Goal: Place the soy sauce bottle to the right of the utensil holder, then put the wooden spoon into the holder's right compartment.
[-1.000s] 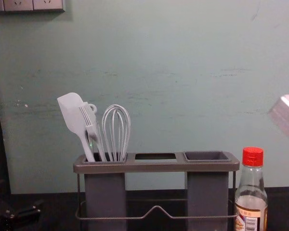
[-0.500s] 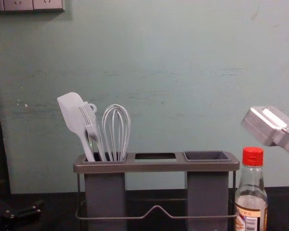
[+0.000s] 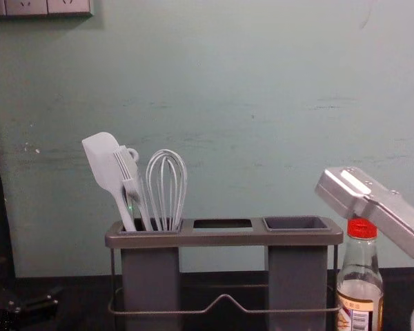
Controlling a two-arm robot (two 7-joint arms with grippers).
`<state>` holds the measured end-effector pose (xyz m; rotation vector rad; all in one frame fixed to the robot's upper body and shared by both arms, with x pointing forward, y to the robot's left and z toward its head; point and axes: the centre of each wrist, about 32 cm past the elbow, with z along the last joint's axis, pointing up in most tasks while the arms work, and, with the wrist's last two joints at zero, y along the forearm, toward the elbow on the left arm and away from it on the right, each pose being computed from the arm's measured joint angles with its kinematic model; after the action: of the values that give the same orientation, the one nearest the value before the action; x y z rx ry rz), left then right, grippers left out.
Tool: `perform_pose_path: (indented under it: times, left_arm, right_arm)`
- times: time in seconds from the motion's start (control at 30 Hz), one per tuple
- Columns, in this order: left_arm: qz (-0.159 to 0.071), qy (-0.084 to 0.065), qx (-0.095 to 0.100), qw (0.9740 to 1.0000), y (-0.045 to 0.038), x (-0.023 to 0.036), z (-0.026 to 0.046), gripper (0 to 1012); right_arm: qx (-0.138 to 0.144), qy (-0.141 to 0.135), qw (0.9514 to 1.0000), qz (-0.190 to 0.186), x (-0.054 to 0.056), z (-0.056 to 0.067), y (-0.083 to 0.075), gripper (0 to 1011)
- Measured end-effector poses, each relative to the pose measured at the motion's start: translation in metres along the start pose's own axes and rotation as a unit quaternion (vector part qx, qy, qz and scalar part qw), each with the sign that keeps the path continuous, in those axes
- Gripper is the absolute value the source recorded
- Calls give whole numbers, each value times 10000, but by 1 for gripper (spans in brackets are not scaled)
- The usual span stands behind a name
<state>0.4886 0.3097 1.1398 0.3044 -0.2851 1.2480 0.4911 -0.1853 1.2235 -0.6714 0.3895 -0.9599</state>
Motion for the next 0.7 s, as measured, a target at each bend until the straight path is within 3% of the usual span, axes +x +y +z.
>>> perform_pose_path:
  times: [0.7]
  left_arm:
    - [0, 0, 0, 10000, 0, 0, 0, 1000]
  right_arm:
    - [-233, -226, 9994, -140, -87, 90, 115, 1002]
